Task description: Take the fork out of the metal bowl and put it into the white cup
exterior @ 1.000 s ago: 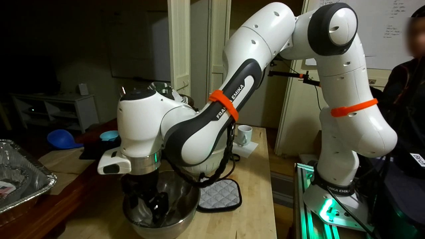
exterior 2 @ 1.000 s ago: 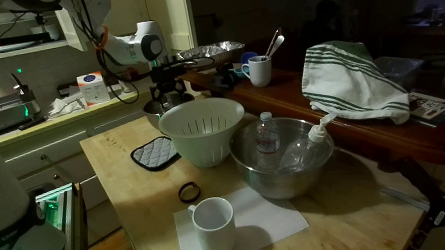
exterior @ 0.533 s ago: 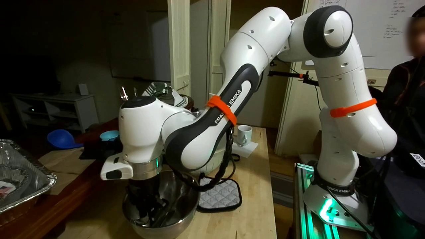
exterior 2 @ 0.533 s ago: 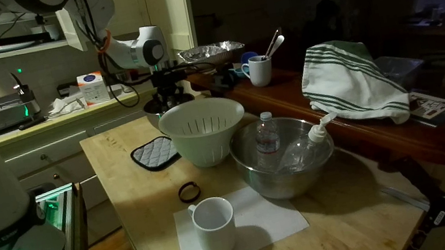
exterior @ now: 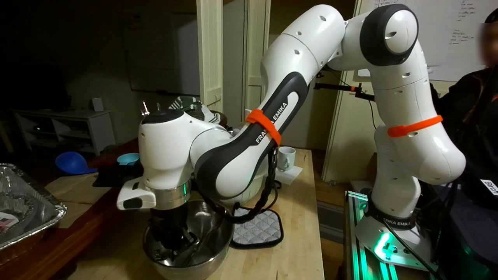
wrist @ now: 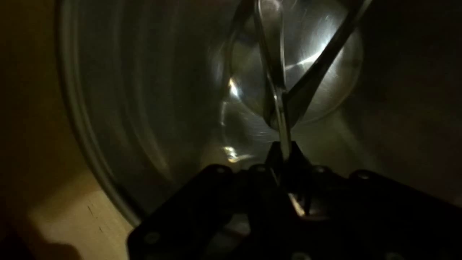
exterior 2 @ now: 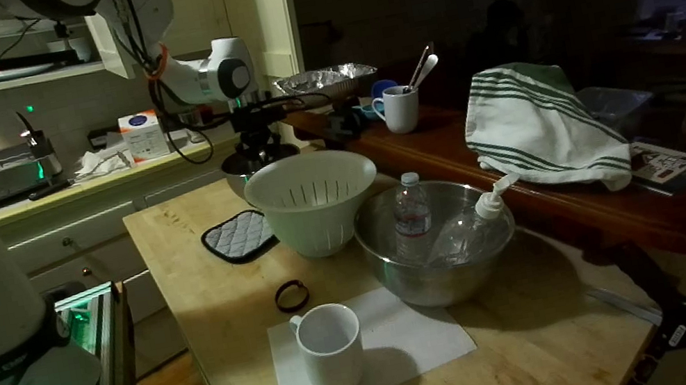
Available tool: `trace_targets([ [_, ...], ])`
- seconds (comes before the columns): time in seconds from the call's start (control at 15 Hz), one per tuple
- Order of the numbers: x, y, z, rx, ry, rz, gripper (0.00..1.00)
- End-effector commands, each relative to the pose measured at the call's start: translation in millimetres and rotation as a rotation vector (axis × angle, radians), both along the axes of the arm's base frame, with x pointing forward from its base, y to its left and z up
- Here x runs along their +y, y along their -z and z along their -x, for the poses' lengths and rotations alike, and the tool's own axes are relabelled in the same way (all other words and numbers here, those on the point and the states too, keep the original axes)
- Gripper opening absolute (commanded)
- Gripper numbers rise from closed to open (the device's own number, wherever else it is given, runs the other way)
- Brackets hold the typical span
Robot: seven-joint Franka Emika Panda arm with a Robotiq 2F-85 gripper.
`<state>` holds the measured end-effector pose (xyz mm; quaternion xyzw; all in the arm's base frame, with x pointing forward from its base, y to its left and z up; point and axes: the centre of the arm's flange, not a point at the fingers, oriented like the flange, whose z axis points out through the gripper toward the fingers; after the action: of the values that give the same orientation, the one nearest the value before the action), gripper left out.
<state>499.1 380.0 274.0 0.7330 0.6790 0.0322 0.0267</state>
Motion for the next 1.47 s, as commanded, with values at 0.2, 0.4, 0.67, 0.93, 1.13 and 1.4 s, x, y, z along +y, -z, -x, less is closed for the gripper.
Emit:
trace_targets([
  [0.2, -7, -71, 53, -0.24, 0.083, 0.042, 0.02],
  [0.4, -26, -110, 66, -0.373, 0.152, -0.002, 0.02],
  [0.67, -29, -129, 46, -0.422, 0.162, -0.033, 0.06],
  [0.93, -52, -148, 32, -0.509, 0.208, -0.069, 0.02],
  [1.13, -70, -203, 20, -0.627, 0.273, -0.191, 0.02],
  [1.4, -128, -270, 9, -0.75, 0.37, -0.373, 0.02],
])
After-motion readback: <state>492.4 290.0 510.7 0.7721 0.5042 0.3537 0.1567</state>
